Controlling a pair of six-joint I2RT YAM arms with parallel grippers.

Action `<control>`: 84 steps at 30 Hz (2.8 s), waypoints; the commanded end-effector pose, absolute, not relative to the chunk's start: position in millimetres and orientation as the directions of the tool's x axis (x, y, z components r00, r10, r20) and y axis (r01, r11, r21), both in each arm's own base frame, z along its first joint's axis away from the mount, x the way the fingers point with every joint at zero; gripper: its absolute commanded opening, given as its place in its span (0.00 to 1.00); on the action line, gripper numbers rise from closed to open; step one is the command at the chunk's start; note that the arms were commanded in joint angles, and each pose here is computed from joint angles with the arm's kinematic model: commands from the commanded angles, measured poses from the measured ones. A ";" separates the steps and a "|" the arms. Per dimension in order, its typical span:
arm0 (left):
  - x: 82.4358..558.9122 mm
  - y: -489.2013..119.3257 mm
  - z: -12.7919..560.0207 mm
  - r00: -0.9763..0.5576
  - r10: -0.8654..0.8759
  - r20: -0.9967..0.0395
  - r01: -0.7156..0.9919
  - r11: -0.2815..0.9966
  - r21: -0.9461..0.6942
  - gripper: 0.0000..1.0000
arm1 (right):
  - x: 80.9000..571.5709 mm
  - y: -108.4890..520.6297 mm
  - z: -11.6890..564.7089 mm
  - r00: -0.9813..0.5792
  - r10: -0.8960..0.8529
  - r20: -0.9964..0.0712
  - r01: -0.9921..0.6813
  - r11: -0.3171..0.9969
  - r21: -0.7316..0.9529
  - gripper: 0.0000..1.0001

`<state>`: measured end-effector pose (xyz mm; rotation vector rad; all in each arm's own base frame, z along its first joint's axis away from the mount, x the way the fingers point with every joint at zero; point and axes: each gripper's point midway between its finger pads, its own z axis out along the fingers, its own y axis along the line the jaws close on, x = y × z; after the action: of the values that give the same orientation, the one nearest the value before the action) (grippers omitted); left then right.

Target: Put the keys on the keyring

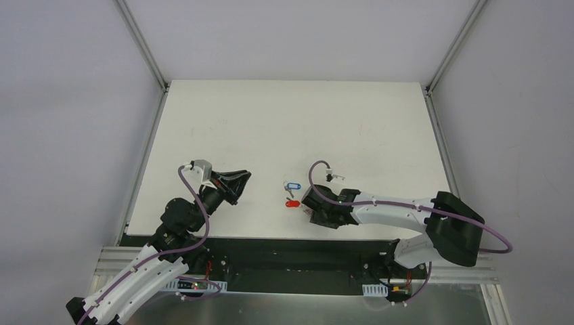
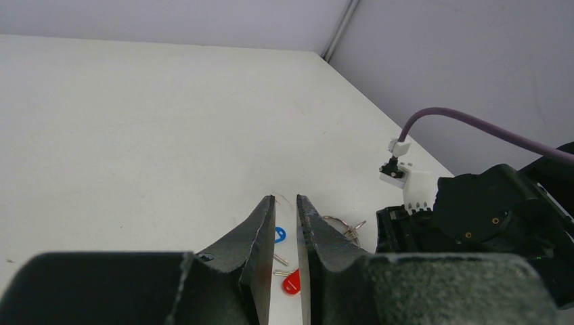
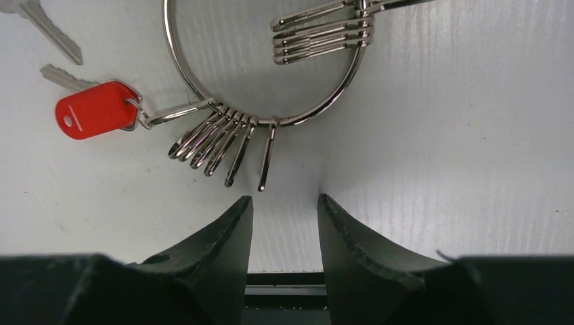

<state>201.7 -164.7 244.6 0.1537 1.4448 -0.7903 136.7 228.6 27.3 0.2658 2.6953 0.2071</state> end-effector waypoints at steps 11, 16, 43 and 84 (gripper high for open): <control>202.7 -161.0 257.3 -0.045 -0.426 -0.904 0.559 0.739 -0.376 0.17 | 141.9 219.2 20.4 -0.882 0.196 -0.429 0.174 0.981 0.091 0.40; 203.2 -161.3 256.8 -0.047 -0.424 -0.905 0.558 0.740 -0.376 0.17 | 145.8 211.0 23.4 -0.867 0.193 -0.459 0.185 0.981 0.064 0.38; 204.9 -162.1 254.5 -0.052 -0.420 -0.906 0.553 0.744 -0.376 0.16 | 150.4 234.8 31.6 -0.880 0.158 -0.448 0.118 0.986 0.114 0.00; 98.6 -270.5 277.7 -0.214 -0.202 -0.956 0.976 -0.002 -0.218 0.44 | 69.0 281.4 230.4 -0.934 -0.354 -0.036 -0.326 0.809 0.489 0.00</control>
<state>116.1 -267.7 275.6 0.8047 1.3299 -1.4155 79.3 275.3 213.6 -0.5395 2.9963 0.6992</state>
